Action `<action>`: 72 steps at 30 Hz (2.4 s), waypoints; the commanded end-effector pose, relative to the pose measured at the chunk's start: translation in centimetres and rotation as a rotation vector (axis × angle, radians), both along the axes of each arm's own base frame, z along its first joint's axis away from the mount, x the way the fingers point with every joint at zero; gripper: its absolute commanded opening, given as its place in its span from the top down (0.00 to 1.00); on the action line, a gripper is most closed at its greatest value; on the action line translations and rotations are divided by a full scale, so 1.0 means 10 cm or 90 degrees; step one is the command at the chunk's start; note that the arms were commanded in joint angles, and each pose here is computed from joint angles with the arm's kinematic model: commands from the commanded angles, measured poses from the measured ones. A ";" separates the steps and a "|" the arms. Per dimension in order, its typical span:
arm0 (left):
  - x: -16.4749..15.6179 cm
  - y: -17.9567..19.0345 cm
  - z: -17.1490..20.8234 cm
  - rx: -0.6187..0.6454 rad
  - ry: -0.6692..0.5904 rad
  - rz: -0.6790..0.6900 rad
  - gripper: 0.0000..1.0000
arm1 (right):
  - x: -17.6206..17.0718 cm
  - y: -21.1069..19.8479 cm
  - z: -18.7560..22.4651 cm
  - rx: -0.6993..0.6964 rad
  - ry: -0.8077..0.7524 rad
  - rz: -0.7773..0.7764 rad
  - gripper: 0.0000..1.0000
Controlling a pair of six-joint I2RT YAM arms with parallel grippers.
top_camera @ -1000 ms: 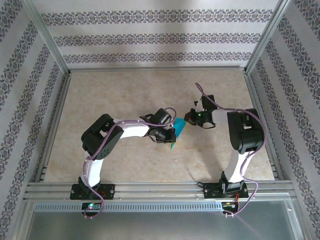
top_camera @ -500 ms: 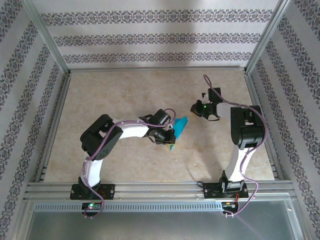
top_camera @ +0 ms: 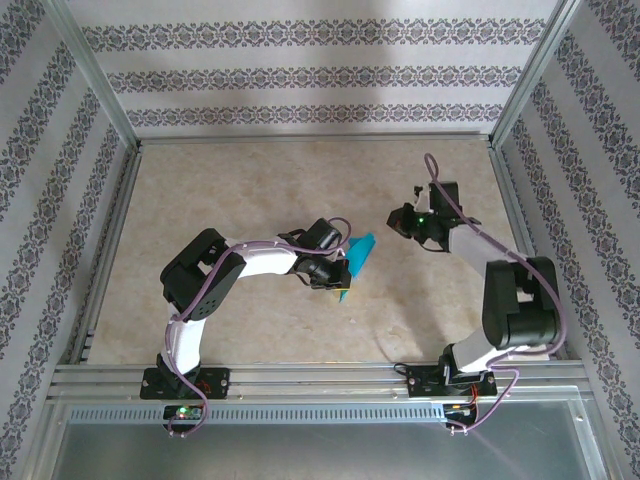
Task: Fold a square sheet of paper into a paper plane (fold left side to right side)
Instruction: Fold the wing for the fifth time at the center of the table.
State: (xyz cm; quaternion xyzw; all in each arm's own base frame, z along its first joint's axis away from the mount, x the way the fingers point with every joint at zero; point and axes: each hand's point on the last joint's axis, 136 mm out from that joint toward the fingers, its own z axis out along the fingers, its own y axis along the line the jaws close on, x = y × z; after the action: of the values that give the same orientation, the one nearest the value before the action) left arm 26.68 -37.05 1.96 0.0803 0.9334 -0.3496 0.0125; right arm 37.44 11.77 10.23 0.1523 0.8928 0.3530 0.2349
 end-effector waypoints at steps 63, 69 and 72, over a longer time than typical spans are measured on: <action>-0.05 -0.02 0.34 -0.035 0.014 0.016 0.94 | -1.18 0.78 -1.30 -0.033 0.258 0.097 1.00; -0.19 0.01 0.48 -0.064 0.043 0.016 0.94 | -1.17 0.80 -1.28 -0.031 0.258 0.107 1.00; -0.27 0.06 0.40 -0.054 0.057 0.019 0.94 | -1.18 0.80 -1.28 -0.033 0.260 0.108 1.00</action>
State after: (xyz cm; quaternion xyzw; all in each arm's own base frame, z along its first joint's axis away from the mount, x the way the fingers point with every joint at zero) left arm 25.17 -36.90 6.51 0.0634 0.9184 -0.3906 0.0028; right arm 28.44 21.92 1.38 0.1195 0.9156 0.3775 0.0707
